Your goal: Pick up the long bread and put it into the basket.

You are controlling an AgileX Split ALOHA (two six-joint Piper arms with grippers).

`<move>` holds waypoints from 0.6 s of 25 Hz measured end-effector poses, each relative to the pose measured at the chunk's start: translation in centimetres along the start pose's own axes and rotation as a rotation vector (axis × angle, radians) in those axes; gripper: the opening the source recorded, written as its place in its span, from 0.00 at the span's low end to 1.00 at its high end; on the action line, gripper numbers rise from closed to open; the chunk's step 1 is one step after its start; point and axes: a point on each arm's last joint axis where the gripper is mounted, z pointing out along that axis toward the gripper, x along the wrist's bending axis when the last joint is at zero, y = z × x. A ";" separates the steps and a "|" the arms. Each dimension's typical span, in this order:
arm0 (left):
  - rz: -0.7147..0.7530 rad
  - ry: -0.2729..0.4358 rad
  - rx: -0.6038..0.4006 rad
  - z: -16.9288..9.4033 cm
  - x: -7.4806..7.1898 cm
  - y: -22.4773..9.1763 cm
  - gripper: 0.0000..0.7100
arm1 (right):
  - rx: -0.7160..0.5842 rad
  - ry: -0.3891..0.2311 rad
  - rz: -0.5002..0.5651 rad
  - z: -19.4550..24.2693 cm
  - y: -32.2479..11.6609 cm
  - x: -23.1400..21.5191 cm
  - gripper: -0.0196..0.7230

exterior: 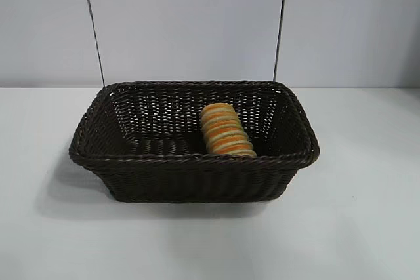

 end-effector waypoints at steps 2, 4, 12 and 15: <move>0.000 0.000 0.000 0.0 0.0 0.0 0.98 | -0.006 0.001 -0.008 0.1 -2.3 -0.2 0.93; 0.000 0.000 0.000 0.0 0.0 0.0 0.98 | -0.006 0.000 -0.019 0.4 -3.9 -0.3 0.93; 0.000 0.000 0.000 0.0 0.0 0.0 0.98 | 0.169 0.073 -0.061 4.4 -7.2 0.5 0.93; 0.000 0.000 0.000 0.0 0.0 0.0 0.98 | 0.230 0.089 -0.063 5.7 -8.4 0.7 0.93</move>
